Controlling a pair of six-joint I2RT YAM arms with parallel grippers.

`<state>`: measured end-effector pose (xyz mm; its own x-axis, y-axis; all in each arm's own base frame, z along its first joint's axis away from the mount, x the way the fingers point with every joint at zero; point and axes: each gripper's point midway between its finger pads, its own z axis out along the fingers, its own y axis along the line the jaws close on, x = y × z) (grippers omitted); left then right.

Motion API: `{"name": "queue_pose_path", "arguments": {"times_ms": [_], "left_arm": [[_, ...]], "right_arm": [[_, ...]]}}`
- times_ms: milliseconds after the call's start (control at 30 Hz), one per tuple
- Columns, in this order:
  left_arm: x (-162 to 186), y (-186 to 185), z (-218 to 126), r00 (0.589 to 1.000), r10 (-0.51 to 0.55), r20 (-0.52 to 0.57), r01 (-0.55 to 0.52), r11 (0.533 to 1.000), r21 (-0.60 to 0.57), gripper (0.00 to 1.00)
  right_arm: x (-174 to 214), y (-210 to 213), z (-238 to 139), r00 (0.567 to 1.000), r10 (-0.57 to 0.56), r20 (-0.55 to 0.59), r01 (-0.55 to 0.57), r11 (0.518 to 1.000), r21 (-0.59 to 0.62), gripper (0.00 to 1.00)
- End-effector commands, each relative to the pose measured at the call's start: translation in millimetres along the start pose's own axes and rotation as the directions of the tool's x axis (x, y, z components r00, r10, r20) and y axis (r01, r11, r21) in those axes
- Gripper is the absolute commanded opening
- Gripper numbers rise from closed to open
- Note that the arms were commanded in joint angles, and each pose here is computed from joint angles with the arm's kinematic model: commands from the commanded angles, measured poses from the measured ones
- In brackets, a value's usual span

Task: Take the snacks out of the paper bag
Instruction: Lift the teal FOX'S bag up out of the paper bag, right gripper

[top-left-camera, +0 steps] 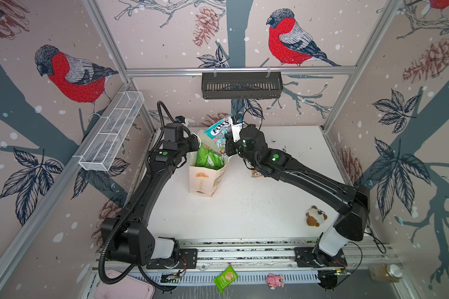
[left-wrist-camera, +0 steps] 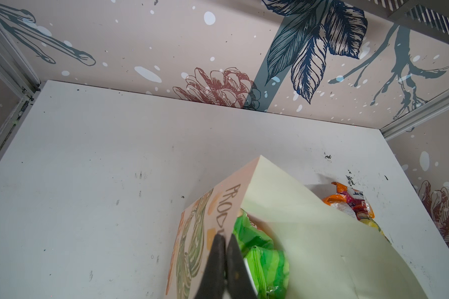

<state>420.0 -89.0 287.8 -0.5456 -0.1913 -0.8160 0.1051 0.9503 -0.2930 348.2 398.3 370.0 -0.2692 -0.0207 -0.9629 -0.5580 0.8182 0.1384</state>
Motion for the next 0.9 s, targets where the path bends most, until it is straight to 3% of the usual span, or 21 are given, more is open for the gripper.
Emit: {"name": "queue_pose_path", "arguments": {"times_ms": [0, 533, 867], "left_arm": [[-13, -4, -1, 0.999, 0.003, 0.05, -0.005, 1.0, 0.021, 0.0], [-13, -3, -1, 0.999, 0.006, 0.05, -0.006, 1.0, 0.015, 0.0], [-12, -3, 0, 0.999, 0.004, 0.046, -0.005, 1.0, 0.015, 0.0]], "right_arm": [[-26, -1, -6, 0.995, 0.031, 0.092, -0.032, 0.999, 0.003, 0.0], [-58, -14, -16, 0.982, 0.01, 0.188, -0.02, 0.999, 0.049, 0.0], [-57, -29, -23, 0.979, 0.021, 0.203, -0.037, 0.996, 0.079, 0.0]]}}
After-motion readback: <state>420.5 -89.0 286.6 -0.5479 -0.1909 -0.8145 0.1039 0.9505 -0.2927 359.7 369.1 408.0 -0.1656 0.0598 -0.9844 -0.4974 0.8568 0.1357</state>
